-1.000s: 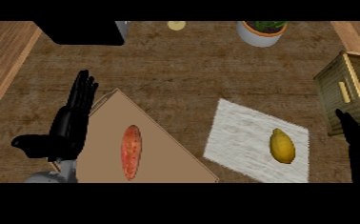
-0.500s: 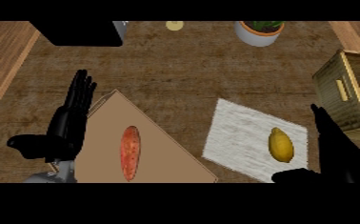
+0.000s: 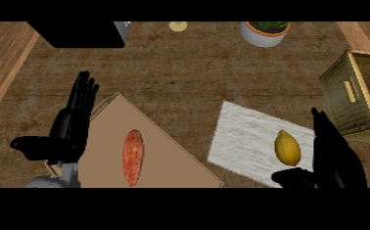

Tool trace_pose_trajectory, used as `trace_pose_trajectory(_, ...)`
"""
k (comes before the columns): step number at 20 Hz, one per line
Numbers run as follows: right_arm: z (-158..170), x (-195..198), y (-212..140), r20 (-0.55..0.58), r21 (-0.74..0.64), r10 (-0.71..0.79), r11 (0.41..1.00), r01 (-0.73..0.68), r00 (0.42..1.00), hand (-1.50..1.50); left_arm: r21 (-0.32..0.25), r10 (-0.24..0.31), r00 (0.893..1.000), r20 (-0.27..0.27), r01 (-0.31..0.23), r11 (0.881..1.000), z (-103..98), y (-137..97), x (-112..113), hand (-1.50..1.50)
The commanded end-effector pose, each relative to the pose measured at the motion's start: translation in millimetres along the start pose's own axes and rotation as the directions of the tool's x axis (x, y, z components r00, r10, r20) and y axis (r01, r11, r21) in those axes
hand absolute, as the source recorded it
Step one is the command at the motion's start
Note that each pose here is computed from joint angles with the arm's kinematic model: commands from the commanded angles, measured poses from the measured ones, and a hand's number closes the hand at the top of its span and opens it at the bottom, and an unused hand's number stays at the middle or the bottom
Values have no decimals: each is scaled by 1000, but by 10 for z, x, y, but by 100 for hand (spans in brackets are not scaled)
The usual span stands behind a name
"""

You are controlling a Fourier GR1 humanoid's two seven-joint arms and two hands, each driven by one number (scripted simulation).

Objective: Pick the lemon from the placemat and place it in the basket

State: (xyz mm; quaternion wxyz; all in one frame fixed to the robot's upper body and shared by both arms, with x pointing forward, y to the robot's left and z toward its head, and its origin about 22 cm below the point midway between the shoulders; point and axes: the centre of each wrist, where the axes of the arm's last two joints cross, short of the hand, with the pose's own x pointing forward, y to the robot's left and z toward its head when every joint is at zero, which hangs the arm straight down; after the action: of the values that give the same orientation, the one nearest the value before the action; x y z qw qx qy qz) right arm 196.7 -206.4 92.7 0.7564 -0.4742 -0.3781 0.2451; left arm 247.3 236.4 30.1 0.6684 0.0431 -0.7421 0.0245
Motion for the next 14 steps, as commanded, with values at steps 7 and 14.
trace_pose_trajectory(7,-142,-58,213,-138,18,20,1000,-18,990,-150,-12,10,1000,-4,-10,1000,26,-18,132,0)
trace_pose_trajectory(14,-356,-69,270,-159,48,16,999,-9,987,-150,0,3,1000,-2,-3,1000,56,-13,-52,0)
